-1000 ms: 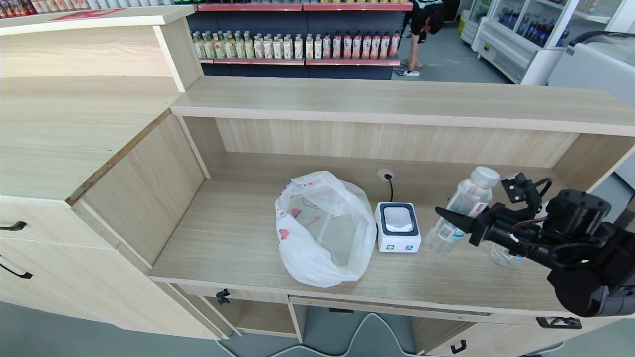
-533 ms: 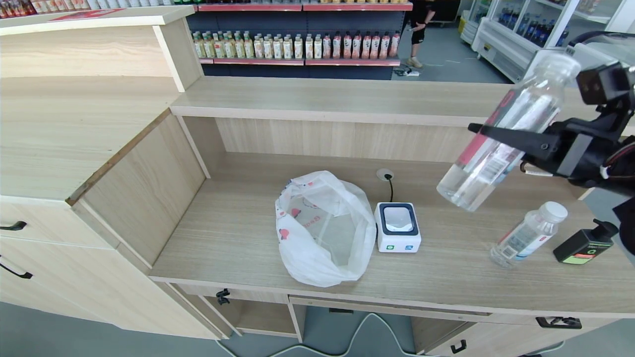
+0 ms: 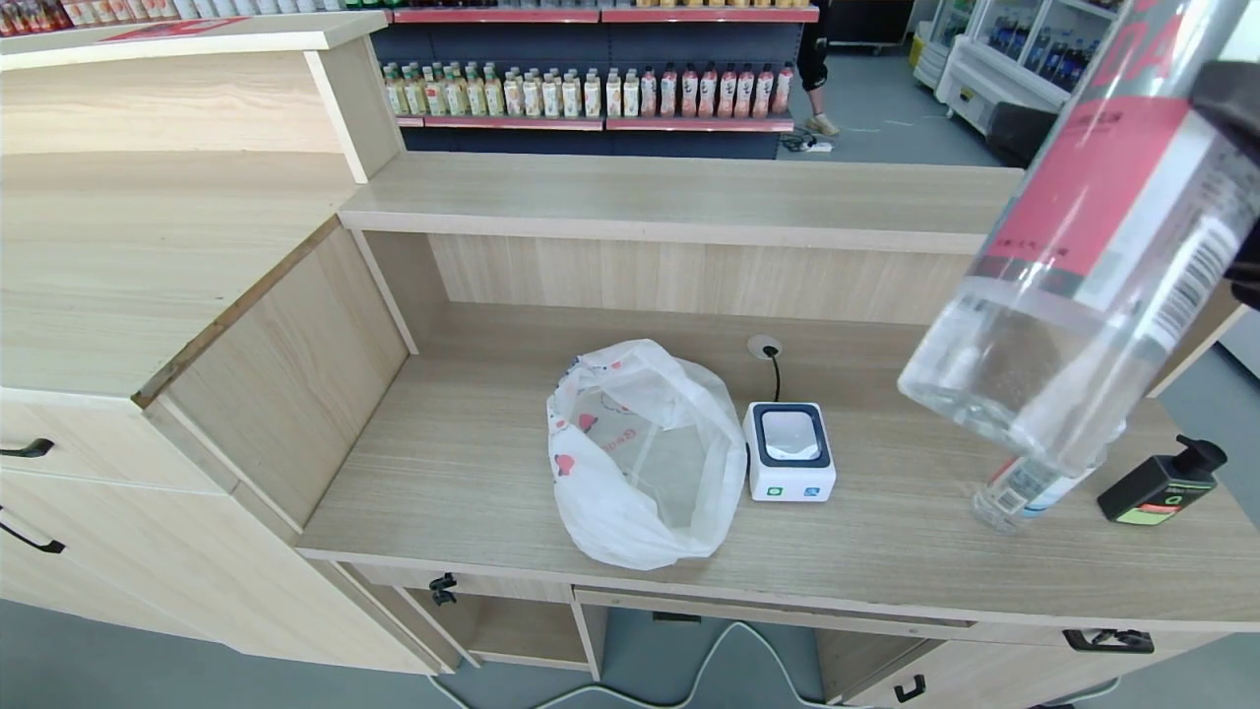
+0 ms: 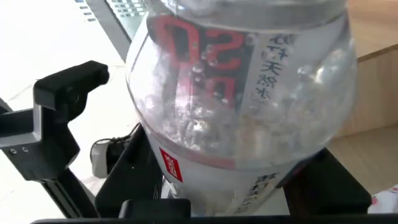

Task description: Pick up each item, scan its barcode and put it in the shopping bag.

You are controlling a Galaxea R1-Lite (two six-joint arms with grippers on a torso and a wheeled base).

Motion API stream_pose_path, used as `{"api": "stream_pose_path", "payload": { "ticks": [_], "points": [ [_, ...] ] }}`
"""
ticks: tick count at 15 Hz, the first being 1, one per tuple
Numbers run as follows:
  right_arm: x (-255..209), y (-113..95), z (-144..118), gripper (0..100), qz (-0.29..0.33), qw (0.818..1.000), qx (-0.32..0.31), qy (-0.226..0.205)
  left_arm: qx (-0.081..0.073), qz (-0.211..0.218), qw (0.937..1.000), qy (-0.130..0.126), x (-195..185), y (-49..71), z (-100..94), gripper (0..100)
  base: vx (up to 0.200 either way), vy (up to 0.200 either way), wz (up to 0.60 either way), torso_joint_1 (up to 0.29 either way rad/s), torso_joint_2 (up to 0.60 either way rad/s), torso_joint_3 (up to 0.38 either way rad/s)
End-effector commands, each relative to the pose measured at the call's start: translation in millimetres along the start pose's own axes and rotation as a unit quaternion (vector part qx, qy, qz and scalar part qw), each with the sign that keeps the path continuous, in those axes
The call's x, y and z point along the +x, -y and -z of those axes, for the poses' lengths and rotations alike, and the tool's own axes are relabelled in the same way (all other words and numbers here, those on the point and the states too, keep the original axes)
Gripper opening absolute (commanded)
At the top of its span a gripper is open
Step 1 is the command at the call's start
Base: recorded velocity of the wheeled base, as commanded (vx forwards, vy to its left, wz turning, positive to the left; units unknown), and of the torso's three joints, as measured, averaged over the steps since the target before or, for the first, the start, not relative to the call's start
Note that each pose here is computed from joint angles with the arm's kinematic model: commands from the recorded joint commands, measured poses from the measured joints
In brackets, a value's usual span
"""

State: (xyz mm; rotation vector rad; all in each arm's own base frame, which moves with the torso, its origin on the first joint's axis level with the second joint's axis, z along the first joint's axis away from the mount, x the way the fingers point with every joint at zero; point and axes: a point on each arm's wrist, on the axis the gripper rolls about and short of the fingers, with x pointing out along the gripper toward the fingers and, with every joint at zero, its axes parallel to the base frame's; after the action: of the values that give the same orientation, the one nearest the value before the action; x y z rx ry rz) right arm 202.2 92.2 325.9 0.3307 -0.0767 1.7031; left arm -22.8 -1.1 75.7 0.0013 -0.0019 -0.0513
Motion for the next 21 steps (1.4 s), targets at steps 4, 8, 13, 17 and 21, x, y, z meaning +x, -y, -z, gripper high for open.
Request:
{"api": "stream_pose_path", "payload": {
  "ticks": [4, 8, 13, 17, 21],
  "points": [
    [22, -23, 10, 0, -0.069, 0.997, 0.034, -0.019, 0.000, 0.000, 1.0000, 0.001, 0, 0.0, -0.1, 100, 0.000, 0.000, 0.00, 0.000, 0.00, 0.000],
    [32, -33, 8, 0, -0.102, 0.991, 0.084, -0.030, 0.000, 0.000, 1.0000, 0.000, 0, 0.0, 0.1, 100, 0.000, 0.000, 0.00, 0.000, 0.00, 0.000],
    [30, -17, 11, 0, -0.091, 0.992, 0.078, -0.046, 0.000, -0.001, 1.0000, 0.001, 0, 0.0, -0.1, 100, 0.000, 0.000, 0.00, 0.000, 0.00, 0.000],
    [31, -10, 14, 0, -0.088, 0.992, 0.079, -0.045, 0.000, 0.000, 1.0000, 0.001, 0, 0.0, -0.1, 100, 0.000, 0.000, 0.00, 0.000, 0.00, 0.000],
    [34, -9, 15, 0, -0.093, 0.992, 0.075, -0.044, 0.000, 0.000, 1.0000, 0.001, 0, 0.0, -0.1, 100, 0.000, 0.000, 0.00, 0.000, 0.00, 0.000]
  ]
}}
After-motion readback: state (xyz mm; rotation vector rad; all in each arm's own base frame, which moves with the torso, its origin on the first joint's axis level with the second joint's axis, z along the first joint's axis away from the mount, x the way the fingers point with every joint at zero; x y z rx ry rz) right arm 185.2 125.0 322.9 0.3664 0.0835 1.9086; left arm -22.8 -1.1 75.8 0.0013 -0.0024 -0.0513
